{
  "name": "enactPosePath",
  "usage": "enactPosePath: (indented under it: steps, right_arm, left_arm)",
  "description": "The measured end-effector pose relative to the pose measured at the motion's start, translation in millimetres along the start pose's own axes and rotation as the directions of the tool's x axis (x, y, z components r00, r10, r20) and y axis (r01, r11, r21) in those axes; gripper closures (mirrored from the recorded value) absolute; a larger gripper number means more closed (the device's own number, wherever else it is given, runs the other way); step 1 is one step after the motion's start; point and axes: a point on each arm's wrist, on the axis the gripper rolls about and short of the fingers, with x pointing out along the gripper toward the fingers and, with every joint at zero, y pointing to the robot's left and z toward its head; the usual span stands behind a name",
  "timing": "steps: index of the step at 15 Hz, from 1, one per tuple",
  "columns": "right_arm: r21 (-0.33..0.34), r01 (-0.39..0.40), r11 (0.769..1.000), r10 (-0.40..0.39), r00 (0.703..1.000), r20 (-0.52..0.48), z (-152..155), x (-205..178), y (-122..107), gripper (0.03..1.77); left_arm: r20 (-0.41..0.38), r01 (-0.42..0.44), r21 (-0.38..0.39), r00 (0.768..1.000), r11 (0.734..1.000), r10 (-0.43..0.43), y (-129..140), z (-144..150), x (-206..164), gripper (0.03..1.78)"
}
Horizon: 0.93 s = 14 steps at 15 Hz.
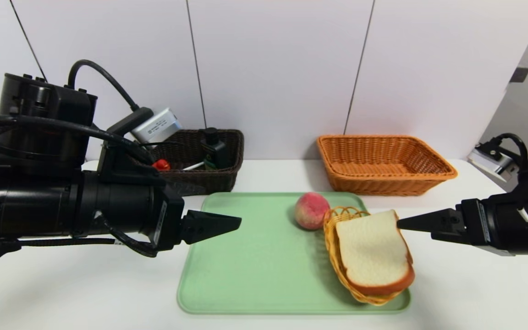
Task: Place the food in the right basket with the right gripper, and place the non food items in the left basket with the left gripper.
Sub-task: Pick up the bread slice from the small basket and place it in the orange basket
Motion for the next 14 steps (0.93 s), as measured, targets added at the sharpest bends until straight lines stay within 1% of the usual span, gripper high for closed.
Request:
enactPosePath:
  steps: [7, 11, 14]
  right_arm:
    - [0.014, 0.006, 1.0, -0.006, 0.998, -0.056, 5, 21, -7, 0.1]
    - [0.015, 0.004, 1.0, -0.003, 0.994, -0.106, 6, 37, -8, 0.1]
    - [0.006, -0.008, 1.0, 0.009, 0.995, -0.098, 9, 45, -8, 0.1]
  left_arm:
    - [-0.015, 0.007, 0.012, 1.0, 1.0, -0.007, 1, -1, 6, 0.12]
    - [-0.021, 0.009, 0.012, 1.0, 1.0, -0.009, 1, -2, 8, 0.12]
    - [-0.03, 0.01, 0.01, 0.999, 1.0, -0.009, 1, -4, 9, 0.12]
